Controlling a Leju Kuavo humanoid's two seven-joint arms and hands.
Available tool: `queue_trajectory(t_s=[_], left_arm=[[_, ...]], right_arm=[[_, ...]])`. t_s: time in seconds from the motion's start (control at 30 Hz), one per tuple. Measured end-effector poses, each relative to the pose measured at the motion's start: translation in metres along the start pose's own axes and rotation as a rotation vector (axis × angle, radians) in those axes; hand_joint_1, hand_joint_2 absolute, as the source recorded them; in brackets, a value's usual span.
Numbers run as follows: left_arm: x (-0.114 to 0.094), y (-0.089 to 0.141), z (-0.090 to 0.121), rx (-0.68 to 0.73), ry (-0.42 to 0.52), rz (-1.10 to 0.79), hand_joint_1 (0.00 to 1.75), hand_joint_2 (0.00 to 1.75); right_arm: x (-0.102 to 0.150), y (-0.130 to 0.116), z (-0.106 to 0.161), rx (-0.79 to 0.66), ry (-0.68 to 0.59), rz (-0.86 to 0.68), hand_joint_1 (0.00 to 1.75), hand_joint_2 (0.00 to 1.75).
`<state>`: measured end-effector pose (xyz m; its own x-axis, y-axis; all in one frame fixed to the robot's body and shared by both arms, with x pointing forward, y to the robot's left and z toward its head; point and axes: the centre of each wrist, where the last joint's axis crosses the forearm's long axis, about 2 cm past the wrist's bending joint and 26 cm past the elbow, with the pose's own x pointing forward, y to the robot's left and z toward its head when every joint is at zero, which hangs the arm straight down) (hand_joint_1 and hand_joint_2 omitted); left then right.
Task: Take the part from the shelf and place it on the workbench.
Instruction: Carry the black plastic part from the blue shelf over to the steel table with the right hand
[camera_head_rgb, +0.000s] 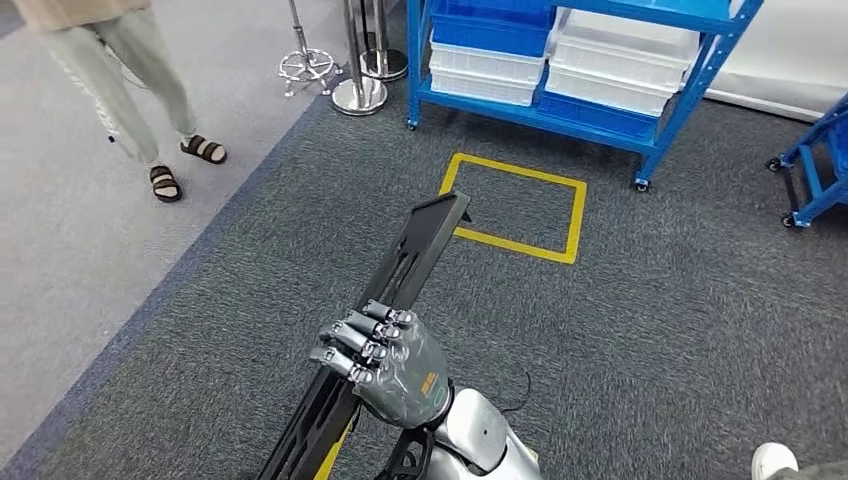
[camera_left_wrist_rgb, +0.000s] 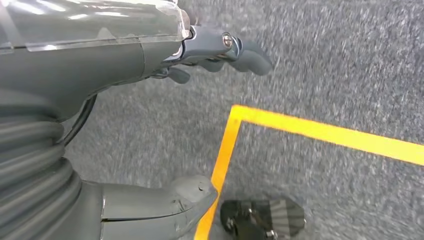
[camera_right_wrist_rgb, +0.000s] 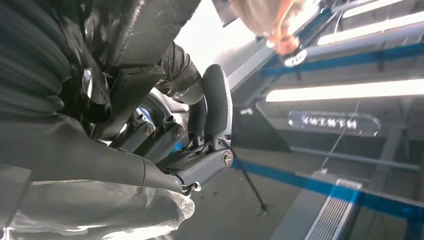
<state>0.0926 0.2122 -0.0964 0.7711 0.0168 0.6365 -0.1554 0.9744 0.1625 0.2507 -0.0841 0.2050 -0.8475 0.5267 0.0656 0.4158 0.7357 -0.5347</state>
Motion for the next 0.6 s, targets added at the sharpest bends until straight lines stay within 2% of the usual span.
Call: queue_trajectory(t_s=[0.17,0.27,0.4,0.6], left_arm=[[0.0,-0.003,0.001,-0.043,0.011,-0.014,0.0,1.75],[0.005,0.009,-0.007,-0.087,-0.001,-0.044,0.0,1.75],[0.008,0.03,-0.016,-0.071,-0.007,-0.073,0.0,1.75],[0.013,0.04,-0.022,-0.053,-0.017,-0.082,0.0,1.75]], right_arm=[[-0.002,-0.003,0.014,0.007,0.008,-0.001,1.75,1.75],[-0.003,-0.006,0.016,0.001,0.006,0.013,1.75,1.75],[-0.005,-0.01,0.016,-0.014,0.013,0.029,1.75,1.75],[-0.007,-0.013,0.019,-0.018,0.031,0.042,1.75,1.75]])
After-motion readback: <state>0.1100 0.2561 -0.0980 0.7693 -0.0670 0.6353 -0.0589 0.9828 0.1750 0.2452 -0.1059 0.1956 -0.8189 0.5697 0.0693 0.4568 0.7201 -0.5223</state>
